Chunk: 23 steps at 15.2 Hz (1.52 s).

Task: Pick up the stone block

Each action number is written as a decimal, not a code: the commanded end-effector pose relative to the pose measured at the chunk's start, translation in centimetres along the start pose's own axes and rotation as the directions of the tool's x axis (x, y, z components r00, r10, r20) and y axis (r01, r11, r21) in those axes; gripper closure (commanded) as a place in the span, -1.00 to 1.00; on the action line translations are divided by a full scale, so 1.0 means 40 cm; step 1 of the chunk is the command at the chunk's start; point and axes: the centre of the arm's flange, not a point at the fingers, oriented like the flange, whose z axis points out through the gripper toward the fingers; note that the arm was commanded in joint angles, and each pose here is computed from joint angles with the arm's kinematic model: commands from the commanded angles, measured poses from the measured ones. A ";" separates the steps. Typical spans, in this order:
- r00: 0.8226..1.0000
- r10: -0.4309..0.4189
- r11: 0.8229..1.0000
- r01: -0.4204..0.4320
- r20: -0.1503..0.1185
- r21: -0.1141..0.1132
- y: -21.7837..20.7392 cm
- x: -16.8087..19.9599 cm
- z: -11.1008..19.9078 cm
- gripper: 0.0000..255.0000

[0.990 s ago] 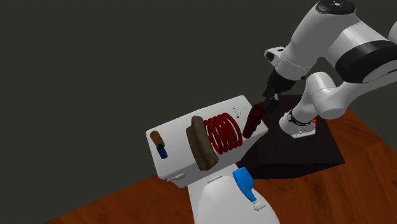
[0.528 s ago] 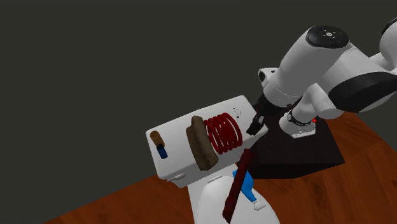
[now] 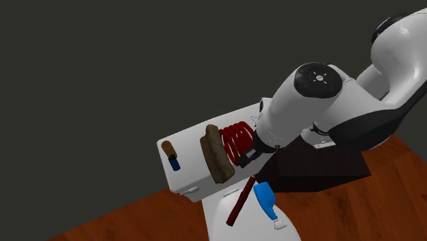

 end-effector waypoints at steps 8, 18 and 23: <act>0.966 0.256 0.966 -0.257 -0.016 -0.019 -0.219 0.047 0.070 -1.00; 0.967 0.256 0.966 -0.256 -0.016 -0.019 -0.210 0.041 0.147 1.00; 0.967 0.256 0.966 -0.256 -0.016 -0.019 -0.210 0.040 0.147 1.00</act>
